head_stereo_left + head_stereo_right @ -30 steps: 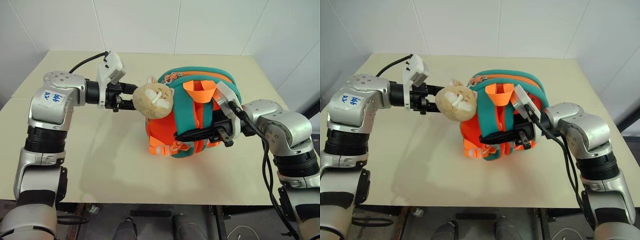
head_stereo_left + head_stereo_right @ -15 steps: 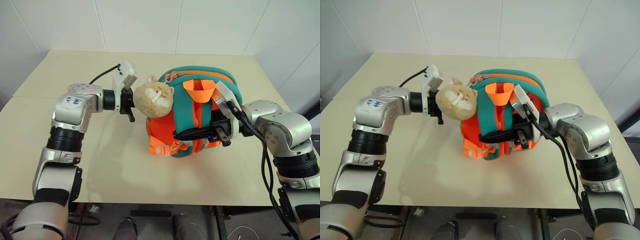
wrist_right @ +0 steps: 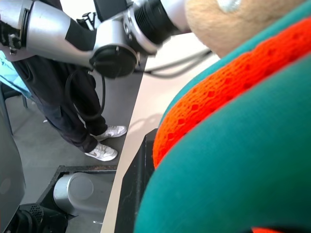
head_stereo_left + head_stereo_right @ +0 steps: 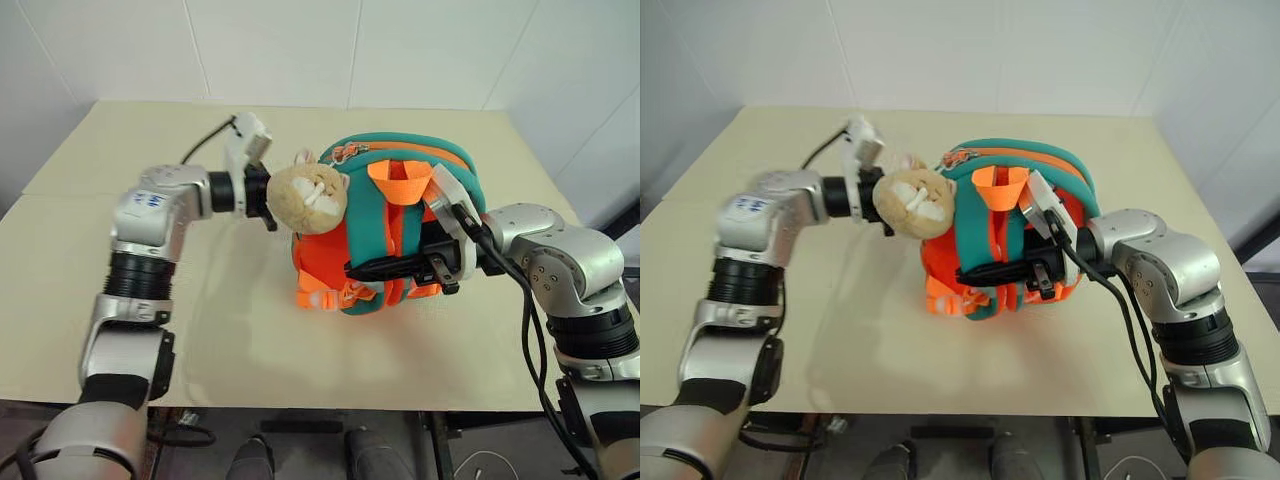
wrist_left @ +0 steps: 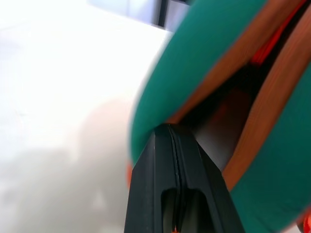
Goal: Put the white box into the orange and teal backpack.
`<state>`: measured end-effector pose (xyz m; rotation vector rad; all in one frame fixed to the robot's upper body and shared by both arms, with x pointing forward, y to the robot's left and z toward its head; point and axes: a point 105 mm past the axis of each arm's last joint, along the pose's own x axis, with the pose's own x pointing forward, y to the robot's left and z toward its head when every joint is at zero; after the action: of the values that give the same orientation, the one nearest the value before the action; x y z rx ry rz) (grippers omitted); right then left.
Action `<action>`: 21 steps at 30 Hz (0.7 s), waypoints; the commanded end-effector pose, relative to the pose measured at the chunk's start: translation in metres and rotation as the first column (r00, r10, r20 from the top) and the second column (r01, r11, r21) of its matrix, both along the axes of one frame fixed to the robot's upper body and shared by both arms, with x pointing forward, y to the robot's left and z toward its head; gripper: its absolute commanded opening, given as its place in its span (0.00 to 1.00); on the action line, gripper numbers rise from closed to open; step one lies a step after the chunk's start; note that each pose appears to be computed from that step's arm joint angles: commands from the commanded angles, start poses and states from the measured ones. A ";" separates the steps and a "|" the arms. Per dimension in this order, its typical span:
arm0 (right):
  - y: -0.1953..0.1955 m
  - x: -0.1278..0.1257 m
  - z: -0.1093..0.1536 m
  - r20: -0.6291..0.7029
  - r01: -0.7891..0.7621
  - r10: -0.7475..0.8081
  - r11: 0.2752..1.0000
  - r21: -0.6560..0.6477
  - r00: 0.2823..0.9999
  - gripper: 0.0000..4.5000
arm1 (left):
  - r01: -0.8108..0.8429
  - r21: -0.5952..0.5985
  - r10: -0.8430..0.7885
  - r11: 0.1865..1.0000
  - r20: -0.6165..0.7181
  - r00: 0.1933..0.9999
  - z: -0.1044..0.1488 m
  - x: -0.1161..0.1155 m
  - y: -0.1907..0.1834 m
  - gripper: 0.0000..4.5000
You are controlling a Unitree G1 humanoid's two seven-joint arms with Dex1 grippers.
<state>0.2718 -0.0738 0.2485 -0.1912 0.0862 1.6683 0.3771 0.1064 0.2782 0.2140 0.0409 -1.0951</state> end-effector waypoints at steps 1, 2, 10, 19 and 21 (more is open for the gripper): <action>0.000 -0.006 0.010 0.047 -0.021 0.020 1.000 0.020 0.999 0.00 | 0.014 0.010 -0.014 1.000 0.016 1.000 0.014 -0.019 0.012 0.13; 0.000 -0.006 0.010 0.047 -0.021 0.020 1.000 0.021 0.999 0.00 | 0.013 0.017 -0.013 1.000 0.010 1.000 0.014 -0.023 0.014 0.20; 0.000 -0.007 0.010 0.053 -0.036 0.034 0.999 0.029 0.998 0.00 | 0.171 0.005 -0.171 0.985 -0.011 0.985 0.027 -0.103 0.050 0.77; 0.001 -0.007 0.012 0.051 -0.043 0.040 0.998 0.045 0.998 0.00 | 0.123 -0.049 -0.120 0.991 0.067 0.991 0.036 -0.108 0.035 1.00; 0.002 -0.006 0.012 0.053 -0.043 0.041 0.998 0.045 0.998 0.00 | 0.119 -0.050 -0.114 0.992 0.086 0.990 0.035 -0.103 0.029 1.00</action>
<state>0.2694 -0.0716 0.2492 -0.1865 0.0692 1.6875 0.2748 0.1422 0.3067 0.1708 -0.0295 -1.2072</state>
